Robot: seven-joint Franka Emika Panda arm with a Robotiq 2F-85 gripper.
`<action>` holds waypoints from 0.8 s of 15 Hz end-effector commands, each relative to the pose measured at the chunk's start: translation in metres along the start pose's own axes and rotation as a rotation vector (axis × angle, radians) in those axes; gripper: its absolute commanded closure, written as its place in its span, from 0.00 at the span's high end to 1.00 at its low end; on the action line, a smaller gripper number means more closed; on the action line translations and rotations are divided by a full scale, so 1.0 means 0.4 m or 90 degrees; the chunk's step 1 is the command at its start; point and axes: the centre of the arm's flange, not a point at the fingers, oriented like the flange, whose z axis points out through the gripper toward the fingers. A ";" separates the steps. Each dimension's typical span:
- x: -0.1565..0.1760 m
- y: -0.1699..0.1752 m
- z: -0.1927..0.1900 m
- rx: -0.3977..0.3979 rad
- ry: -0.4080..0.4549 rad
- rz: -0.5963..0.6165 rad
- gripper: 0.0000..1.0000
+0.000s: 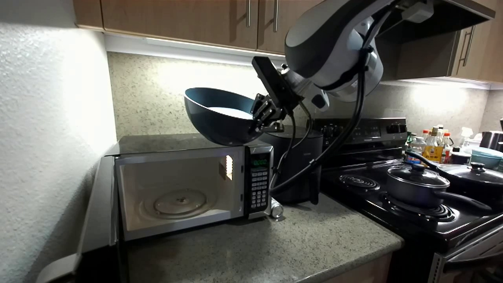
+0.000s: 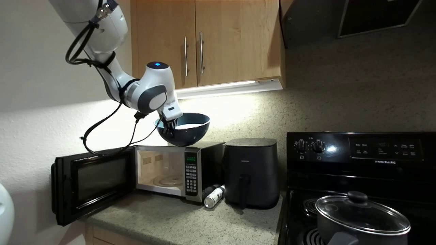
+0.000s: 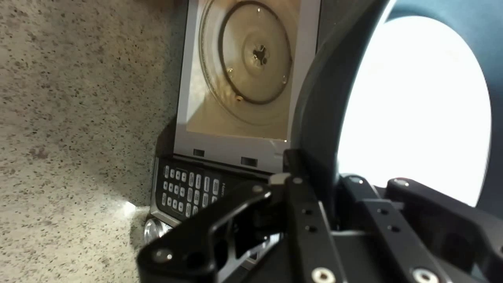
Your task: Remove the bowl from the microwave and put it on top of the microwave
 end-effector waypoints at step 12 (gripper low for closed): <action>-0.028 -0.008 -0.019 0.053 0.010 -0.033 0.45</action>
